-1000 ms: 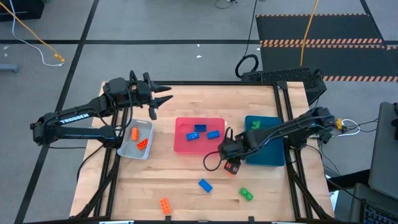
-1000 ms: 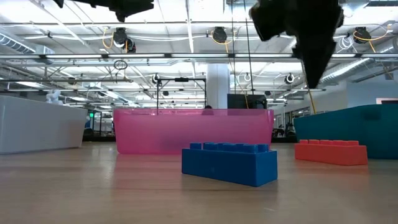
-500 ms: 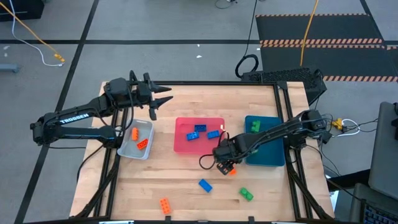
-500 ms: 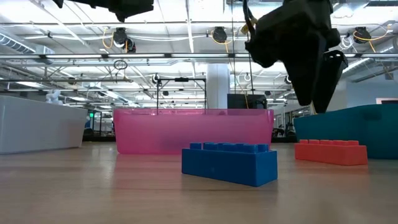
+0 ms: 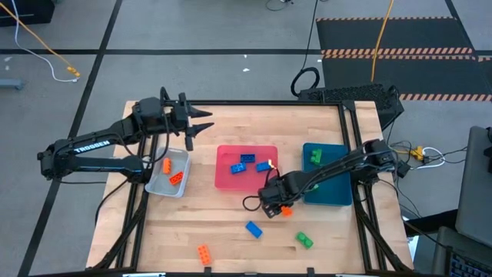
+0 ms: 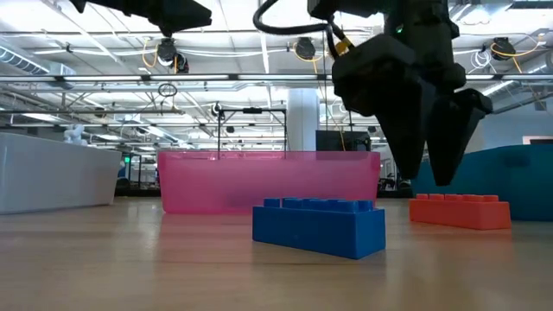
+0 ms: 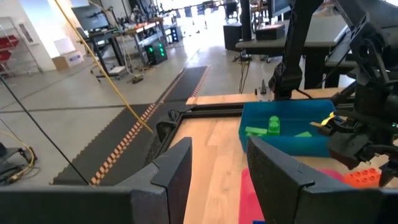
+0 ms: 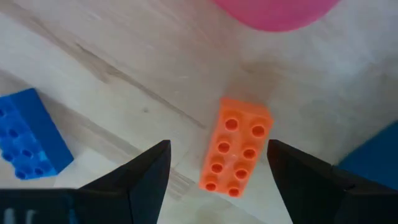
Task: Sort & place blocks by color
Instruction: Put the orange game piece into the gray bin
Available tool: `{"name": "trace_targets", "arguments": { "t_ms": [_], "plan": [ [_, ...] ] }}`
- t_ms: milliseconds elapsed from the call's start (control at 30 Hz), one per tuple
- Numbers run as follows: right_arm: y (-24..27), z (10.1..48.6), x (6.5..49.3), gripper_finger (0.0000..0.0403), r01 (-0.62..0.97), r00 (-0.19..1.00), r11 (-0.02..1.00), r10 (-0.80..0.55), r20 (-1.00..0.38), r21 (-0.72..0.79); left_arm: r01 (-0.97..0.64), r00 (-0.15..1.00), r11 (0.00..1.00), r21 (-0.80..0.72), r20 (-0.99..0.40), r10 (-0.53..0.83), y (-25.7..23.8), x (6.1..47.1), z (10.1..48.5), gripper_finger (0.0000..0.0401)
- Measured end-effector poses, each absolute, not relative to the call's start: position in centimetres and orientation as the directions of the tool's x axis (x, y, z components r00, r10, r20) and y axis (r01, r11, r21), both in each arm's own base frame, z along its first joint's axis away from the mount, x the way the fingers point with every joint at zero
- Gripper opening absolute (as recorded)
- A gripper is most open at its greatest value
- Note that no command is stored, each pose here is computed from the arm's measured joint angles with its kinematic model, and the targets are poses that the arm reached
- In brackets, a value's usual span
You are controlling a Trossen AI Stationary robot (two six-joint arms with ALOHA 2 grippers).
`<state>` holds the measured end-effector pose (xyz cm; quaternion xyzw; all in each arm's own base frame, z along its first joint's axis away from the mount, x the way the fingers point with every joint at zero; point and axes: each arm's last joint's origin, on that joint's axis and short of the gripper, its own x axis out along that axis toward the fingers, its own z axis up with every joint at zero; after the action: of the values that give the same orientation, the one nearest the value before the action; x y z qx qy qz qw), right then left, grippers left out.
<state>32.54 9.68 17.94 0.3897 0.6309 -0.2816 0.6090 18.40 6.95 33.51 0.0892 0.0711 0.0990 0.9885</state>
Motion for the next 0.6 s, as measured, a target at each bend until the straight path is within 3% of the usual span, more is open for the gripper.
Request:
{"name": "trace_targets", "arguments": {
  "t_ms": [467,600],
  "plan": [
    [11.0,15.3,32.6,0.0263,0.837,-0.041,0.547,0.125,-0.991,0.034,-0.177,0.966,0.967,0.182,-0.158,0.206,6.9,18.4,33.2,0.0156],
    [11.0,15.3,32.5,0.0244,0.821,-0.045,0.57,0.11,-0.993,0.026,-0.177,0.966,0.967,0.181,-0.158,0.206,6.9,18.4,33.2,0.0156]
  ]
}}
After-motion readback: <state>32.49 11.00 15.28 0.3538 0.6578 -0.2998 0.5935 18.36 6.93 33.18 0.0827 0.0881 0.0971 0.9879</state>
